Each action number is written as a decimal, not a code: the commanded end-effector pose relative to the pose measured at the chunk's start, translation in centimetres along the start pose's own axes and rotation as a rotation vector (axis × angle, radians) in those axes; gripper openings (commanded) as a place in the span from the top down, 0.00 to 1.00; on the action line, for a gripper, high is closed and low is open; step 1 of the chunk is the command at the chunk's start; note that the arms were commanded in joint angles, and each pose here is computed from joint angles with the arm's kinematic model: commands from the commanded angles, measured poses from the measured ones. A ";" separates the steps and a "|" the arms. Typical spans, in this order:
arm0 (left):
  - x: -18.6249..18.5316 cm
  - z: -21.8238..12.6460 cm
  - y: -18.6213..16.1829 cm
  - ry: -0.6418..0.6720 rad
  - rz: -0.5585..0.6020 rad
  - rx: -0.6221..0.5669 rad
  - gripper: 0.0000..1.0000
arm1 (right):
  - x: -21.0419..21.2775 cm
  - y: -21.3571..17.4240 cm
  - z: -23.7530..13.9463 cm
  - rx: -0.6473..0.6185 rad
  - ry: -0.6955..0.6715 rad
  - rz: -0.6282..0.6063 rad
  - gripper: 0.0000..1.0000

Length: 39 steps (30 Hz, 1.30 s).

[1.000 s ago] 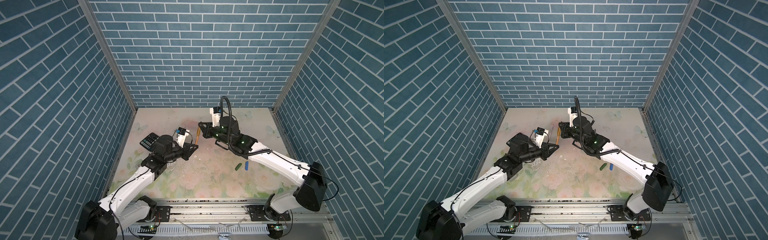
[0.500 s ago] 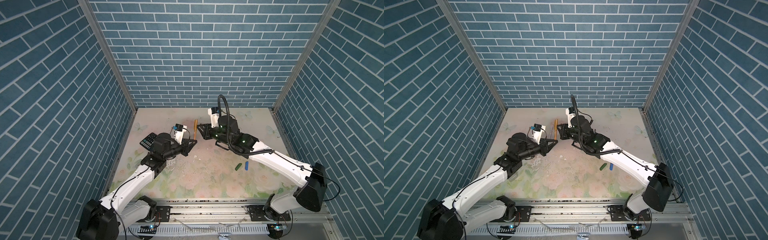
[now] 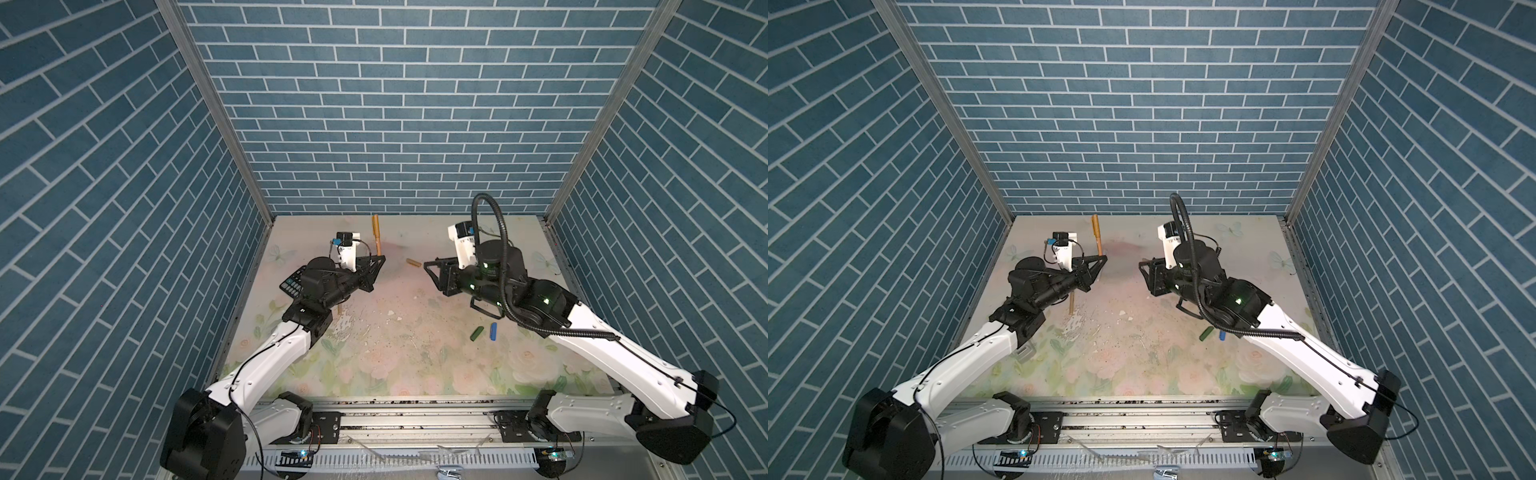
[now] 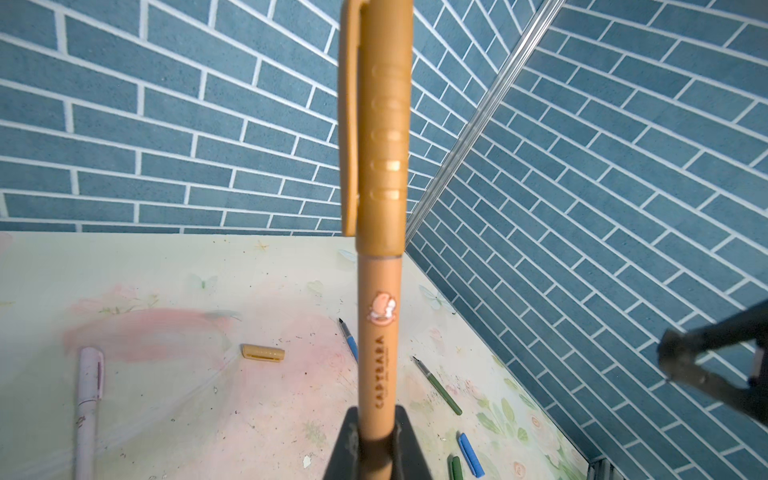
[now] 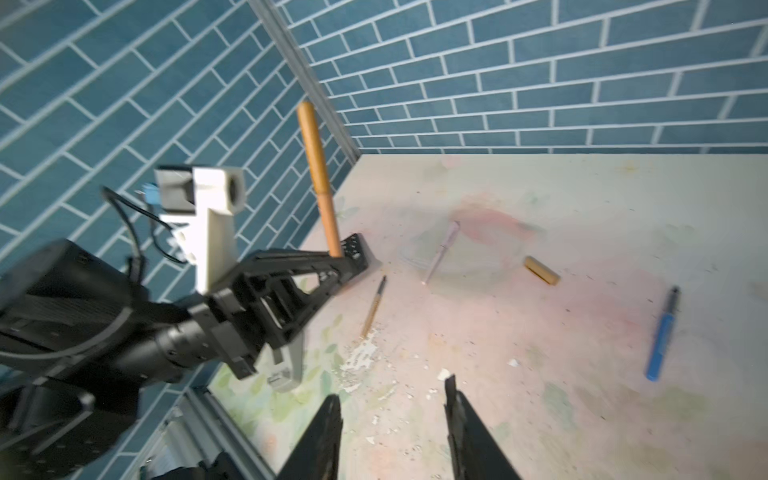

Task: Insert the pens into the pen caps
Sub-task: 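Lower the capped tan pen beside the pink pen and open the left gripper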

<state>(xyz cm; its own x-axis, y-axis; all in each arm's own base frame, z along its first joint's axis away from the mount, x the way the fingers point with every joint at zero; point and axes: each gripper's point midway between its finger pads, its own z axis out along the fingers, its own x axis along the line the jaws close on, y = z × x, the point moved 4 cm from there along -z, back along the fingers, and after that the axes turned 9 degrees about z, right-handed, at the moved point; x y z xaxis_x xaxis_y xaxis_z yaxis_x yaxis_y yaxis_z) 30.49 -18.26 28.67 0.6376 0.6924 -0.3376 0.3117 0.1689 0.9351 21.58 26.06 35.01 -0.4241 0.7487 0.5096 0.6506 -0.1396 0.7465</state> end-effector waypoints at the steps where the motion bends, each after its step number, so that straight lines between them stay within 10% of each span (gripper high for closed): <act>1: 0.2 0.7 0.6 0.019 0.012 0.001 1.00 | -6.1 -3.5 -0.9 0.034 -0.254 0.008 0.57; 8: 1.5 1.9 -2.6 0.116 0.003 0.160 1.00 | -13.8 -7.8 -3.6 0.103 -0.505 0.187 0.36; 16: 5.0 3.6 -5.0 0.322 -0.009 0.406 1.00 | -16.0 -9.3 -3.5 0.293 -0.586 0.266 0.41; 39: 14.1 12.0 -16.1 0.605 -0.082 0.949 1.00 | -17.2 -10.3 -2.8 0.274 -0.515 0.277 0.42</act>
<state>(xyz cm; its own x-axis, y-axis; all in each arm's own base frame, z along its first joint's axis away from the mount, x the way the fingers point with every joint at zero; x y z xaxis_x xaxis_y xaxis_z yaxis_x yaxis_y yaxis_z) 43.20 -19.93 8.21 0.2341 0.9693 -0.0753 0.8869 -0.1812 0.4250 20.44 12.77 19.96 0.1027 0.9339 0.3425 0.8535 -0.2596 0.4519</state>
